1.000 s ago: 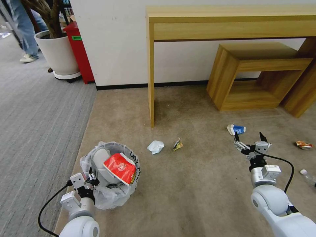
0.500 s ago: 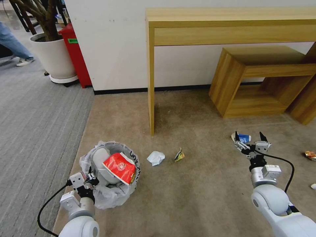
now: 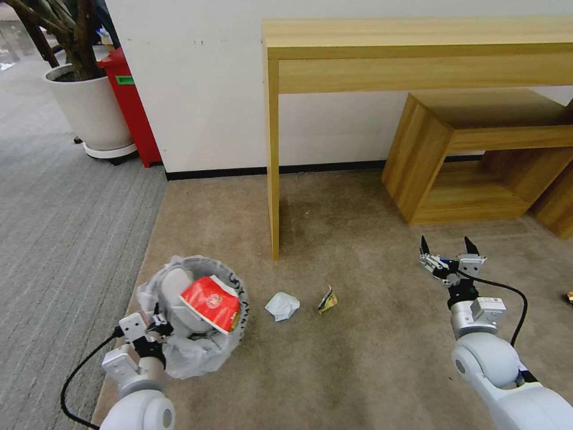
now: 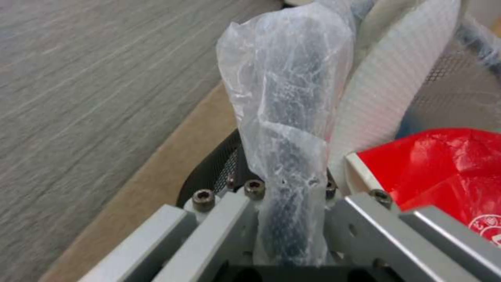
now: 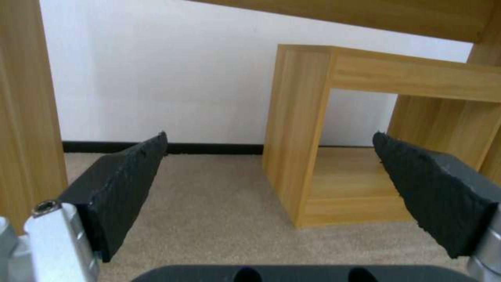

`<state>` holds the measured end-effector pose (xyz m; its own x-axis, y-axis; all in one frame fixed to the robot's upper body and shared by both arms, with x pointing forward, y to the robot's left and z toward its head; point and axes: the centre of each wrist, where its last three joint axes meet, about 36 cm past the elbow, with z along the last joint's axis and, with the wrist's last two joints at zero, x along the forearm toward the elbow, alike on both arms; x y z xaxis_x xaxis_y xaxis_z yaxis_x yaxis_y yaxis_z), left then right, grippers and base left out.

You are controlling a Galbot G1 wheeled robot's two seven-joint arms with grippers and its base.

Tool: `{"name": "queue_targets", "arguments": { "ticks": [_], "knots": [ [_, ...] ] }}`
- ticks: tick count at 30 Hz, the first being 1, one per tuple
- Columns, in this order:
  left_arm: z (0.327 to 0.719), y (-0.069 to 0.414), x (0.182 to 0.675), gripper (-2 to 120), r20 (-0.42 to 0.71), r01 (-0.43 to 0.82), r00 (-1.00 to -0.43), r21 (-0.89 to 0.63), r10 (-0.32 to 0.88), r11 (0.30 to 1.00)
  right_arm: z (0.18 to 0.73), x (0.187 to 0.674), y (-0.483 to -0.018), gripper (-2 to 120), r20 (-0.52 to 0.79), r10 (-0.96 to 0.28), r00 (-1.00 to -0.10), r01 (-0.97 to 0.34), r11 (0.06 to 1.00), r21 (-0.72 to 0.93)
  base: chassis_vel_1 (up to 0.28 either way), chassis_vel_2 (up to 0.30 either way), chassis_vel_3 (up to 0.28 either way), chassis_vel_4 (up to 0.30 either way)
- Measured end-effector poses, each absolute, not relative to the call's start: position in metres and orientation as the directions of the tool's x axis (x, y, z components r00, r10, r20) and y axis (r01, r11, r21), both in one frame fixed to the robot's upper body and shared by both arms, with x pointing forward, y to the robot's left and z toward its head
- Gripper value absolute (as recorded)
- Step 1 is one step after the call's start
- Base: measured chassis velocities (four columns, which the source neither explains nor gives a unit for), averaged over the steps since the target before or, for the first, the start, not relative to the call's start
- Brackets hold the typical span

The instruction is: Pick up the trash bin and place the garbage on the floor into it.

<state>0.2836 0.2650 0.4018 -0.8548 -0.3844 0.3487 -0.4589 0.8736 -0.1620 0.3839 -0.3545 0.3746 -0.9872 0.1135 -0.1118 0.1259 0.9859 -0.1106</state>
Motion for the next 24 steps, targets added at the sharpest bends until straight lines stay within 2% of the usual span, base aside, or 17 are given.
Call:
{"name": "queue_targets", "arguments": {
  "ticks": [4, 8, 16, 24],
  "knots": [
    [0.408, 0.279, 0.282, 0, 0.391, -0.523, -0.812, -0.158, -0.433, 0.838, 0.372, 0.382, -0.354, 100, -0.106, 0.113, -0.988, 0.125, 0.986, -0.109, 0.000, 0.000, 0.000, 0.000],
    [0.421, 0.284, 0.283, 0, 0.425, -0.544, -0.797, -0.199, -0.429, 0.815, 0.371, 0.381, -0.353, 100, -0.101, 0.110, -0.989, 0.121, 0.987, -0.108, 0.000, 0.000, 0.000, 0.000],
    [0.455, 0.293, 0.284, 0, 0.448, -0.530, -0.812, -0.300, -0.374, 0.793, 0.372, 0.379, -0.349, 100, -0.087, 0.096, -0.992, 0.104, 0.989, -0.101, 0.000, 0.000, 0.000, 0.000],
    [0.459, 0.303, 0.286, 0, 0.473, -0.531, -0.807, -0.319, -0.353, 0.785, 0.372, 0.375, -0.336, 100, -0.027, 0.041, -0.999, 0.044, 0.993, -0.113, 0.000, 0.000, 0.000, 0.000]
  ]
}}
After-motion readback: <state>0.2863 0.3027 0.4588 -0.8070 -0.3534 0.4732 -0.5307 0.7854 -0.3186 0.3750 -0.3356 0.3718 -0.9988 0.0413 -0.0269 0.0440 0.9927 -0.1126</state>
